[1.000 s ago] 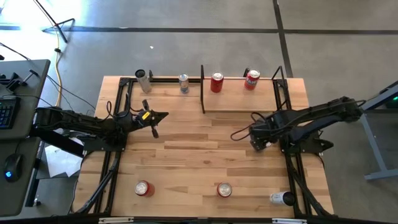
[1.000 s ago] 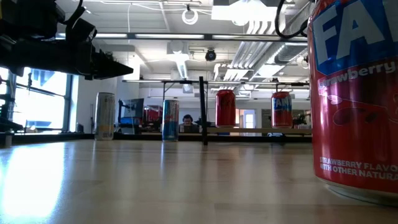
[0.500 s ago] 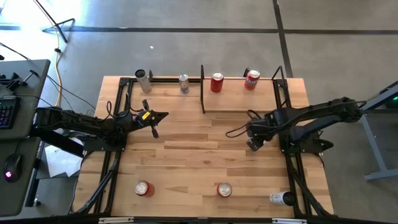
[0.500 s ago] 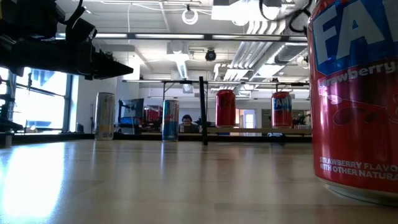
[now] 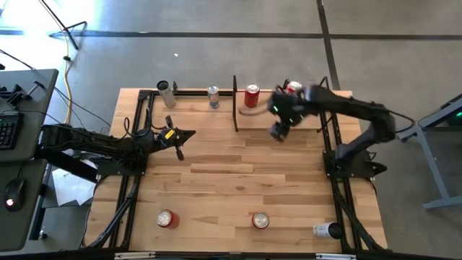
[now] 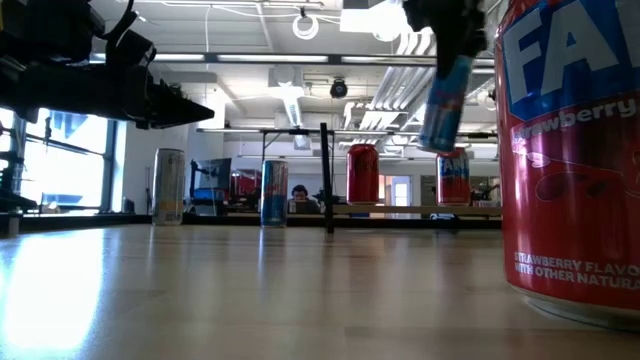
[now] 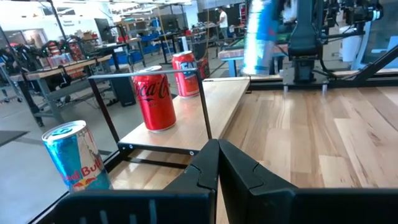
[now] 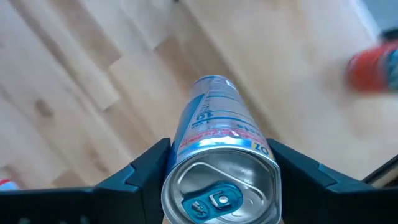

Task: Place canned beverage on shelf
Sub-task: Put the right blue soda can on the shelf

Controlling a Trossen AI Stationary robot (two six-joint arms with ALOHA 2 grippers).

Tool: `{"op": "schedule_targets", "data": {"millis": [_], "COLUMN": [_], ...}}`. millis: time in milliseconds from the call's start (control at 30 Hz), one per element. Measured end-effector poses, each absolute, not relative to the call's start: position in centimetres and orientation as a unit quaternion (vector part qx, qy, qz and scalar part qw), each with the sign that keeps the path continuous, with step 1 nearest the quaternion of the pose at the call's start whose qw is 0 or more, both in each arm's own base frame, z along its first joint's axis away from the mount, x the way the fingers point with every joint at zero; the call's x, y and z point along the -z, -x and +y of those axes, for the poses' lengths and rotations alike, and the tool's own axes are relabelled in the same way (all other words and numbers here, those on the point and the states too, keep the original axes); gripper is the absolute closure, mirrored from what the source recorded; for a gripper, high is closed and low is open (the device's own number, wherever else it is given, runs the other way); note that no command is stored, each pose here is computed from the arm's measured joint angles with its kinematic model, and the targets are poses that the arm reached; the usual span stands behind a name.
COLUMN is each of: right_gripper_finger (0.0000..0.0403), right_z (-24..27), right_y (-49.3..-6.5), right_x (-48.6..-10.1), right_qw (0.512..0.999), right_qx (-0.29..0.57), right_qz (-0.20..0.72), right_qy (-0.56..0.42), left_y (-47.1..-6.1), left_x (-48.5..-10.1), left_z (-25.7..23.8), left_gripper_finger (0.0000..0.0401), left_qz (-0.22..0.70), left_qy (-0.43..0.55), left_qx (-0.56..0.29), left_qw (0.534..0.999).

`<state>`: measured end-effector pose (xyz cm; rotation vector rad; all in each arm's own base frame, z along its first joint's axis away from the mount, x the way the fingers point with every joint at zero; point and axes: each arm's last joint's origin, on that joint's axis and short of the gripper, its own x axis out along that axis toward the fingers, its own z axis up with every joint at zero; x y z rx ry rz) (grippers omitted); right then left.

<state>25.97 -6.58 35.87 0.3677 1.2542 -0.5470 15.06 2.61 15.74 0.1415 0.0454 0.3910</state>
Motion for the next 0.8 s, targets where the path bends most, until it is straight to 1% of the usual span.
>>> {"op": "schedule_targets", "data": {"millis": [133, 267, 367, 467, 633, 800], "right_gripper_finger": [0.0191, 0.0191, 0.0191, 0.0191, 0.0191, 0.0191], "right_z": [-10.9, -15.6, -19.0, -22.0, -25.2, -26.8], "right_y": [-28.2, -29.5, -29.9, -30.2, -29.9, -29.7], "right_x": [-37.1, -37.6, -37.2, -36.4, -34.6, -33.2], "right_qw": [0.757, 0.751, 0.743, 0.747, 0.733, 0.725], "right_qx": [0.243, 0.238, 0.236, 0.226, 0.216, 0.204], "right_qz": [0.591, 0.605, 0.615, 0.613, 0.632, 0.643], "right_qy": [-0.136, -0.118, -0.12, -0.124, -0.129, -0.137], "left_y": [-15.1, -15.1, -15.1, -15.1, -15.1, -15.1], "left_x": [-15.7, -15.7, -15.6, -15.7, -15.7, -15.9], "left_z": [2.6, 2.6, 2.6, 2.6, 2.6, 2.6], "left_gripper_finger": [0.0401, 0.0401, 0.0401, 0.0401, 0.0401, 0.0401], "left_qz": [0.023, 0.027, 0.029, 0.029, 0.026, 0.025], "left_qy": [-0.07, -0.075, -0.075, -0.081, -0.088, -0.092], "left_qx": [-0.194, -0.194, -0.194, -0.193, -0.194, -0.194], "left_qw": [0.978, 0.978, 0.978, 0.977, 0.977, 0.976]}}
